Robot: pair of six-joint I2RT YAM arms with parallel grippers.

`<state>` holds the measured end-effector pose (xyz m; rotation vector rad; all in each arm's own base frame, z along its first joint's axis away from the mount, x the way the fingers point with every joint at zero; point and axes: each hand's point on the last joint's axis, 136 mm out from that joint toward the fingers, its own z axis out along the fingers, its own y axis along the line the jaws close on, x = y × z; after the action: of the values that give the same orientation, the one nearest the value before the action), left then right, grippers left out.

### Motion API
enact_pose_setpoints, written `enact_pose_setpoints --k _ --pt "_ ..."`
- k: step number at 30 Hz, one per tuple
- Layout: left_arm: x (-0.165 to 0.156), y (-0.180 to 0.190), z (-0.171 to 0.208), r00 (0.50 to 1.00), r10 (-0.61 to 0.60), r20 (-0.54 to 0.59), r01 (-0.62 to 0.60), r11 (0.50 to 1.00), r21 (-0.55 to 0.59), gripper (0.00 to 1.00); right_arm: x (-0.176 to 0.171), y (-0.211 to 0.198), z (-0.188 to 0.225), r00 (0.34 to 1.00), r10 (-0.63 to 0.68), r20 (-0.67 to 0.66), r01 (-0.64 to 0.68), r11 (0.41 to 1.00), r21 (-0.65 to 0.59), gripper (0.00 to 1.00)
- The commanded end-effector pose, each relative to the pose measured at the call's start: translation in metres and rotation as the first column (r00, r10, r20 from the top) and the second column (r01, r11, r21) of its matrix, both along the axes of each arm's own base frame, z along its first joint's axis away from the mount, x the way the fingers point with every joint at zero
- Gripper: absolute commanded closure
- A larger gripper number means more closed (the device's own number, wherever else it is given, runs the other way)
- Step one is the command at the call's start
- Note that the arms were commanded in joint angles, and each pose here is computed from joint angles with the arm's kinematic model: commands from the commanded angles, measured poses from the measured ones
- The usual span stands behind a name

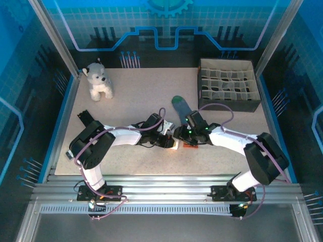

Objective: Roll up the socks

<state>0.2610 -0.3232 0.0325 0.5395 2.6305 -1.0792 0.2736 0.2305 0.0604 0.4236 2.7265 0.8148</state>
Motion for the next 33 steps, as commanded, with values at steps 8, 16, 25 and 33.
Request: enact_pose_setpoints --k 8,16,25,33 --pt "-0.027 0.033 -0.053 0.981 0.074 -0.179 -0.041 0.983 0.181 1.0 -0.016 -0.017 -0.018 0.998 -0.058 -0.031 0.06 0.996 0.061 0.67" --pt "-0.027 0.034 -0.054 0.977 0.079 -0.196 -0.045 0.984 0.173 1.0 -0.007 -0.008 -0.018 0.998 -0.067 0.004 0.066 0.99 0.124 0.67" --pt "-0.026 0.033 -0.054 0.974 0.086 -0.208 -0.053 0.986 0.159 1.0 -0.002 -0.009 -0.01 0.996 -0.073 0.045 0.066 0.989 0.131 0.69" --pt "-0.027 0.032 -0.054 0.973 0.083 -0.215 -0.052 0.988 0.148 1.0 0.003 0.002 -0.024 0.999 -0.051 0.009 0.049 0.988 0.147 0.66"
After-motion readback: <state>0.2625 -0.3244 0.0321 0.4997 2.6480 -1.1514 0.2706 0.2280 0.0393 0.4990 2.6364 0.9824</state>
